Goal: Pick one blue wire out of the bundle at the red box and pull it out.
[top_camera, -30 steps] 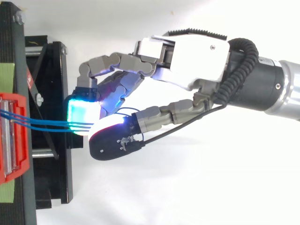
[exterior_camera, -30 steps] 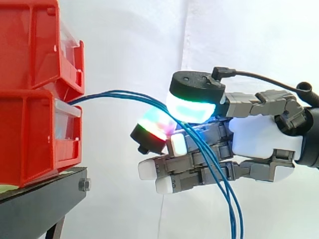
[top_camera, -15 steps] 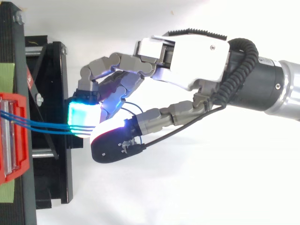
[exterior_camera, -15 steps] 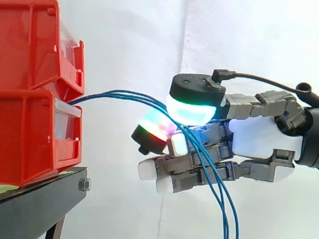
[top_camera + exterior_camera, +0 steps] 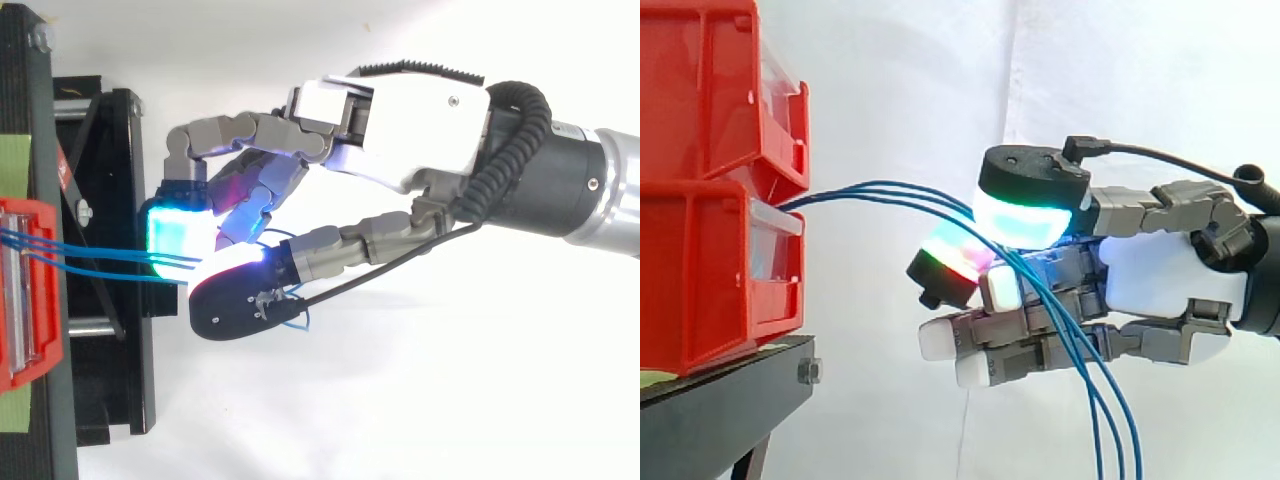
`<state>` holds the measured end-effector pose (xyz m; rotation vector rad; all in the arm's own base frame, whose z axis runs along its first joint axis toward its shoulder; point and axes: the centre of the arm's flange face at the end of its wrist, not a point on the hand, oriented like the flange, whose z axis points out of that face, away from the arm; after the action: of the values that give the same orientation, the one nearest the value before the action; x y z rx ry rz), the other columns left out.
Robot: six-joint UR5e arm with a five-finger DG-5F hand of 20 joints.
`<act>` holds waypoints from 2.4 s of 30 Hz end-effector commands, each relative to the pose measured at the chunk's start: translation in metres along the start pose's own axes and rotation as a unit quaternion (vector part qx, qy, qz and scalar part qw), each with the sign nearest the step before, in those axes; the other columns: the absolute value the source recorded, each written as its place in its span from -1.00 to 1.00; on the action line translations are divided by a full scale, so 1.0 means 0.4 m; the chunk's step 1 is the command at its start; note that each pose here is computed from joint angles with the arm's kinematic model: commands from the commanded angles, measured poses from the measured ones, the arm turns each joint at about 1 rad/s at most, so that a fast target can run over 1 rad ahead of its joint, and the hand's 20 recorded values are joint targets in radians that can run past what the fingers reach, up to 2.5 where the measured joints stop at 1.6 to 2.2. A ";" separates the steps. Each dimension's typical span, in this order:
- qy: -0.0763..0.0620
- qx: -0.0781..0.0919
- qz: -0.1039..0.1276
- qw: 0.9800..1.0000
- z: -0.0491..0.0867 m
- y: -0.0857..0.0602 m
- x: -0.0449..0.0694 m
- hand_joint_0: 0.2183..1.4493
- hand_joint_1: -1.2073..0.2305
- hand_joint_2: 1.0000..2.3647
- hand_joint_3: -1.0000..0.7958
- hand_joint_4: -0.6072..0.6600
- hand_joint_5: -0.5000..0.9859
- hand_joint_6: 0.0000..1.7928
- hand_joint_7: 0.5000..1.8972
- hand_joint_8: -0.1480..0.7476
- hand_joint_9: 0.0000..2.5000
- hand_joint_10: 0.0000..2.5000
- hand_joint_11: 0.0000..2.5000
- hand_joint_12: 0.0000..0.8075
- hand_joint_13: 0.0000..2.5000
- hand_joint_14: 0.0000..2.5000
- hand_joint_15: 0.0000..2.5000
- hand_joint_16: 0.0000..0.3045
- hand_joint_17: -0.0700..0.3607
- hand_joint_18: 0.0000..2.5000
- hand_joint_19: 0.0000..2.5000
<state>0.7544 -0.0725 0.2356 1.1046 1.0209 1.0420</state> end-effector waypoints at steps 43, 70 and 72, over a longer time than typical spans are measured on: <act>0.000 0.001 0.002 1.000 0.000 -0.001 0.000 -0.31 -0.59 -1.00 -0.43 0.31 -0.58 -0.09 -0.50 -0.12 -0.34 -0.99 -0.52 -0.16 -0.50 -0.99 -0.74 -0.68 -0.16 -0.63 -0.69; 0.005 -0.002 0.009 1.000 0.000 0.009 0.004 -0.34 -0.48 -0.98 -0.12 0.08 -0.58 0.02 -0.24 -0.08 -0.27 -0.99 -0.46 -0.14 -0.47 -0.99 -0.72 -0.68 -0.16 -0.62 -0.68; 0.006 -0.002 0.010 1.000 0.000 0.009 0.007 -0.34 -0.48 -0.97 -0.09 0.07 -0.58 0.02 -0.22 -0.08 -0.28 -0.98 -0.46 -0.14 -0.47 -0.99 -0.72 -0.67 -0.16 -0.62 -0.68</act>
<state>0.7542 -0.0698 0.2389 1.1067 1.0185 1.0653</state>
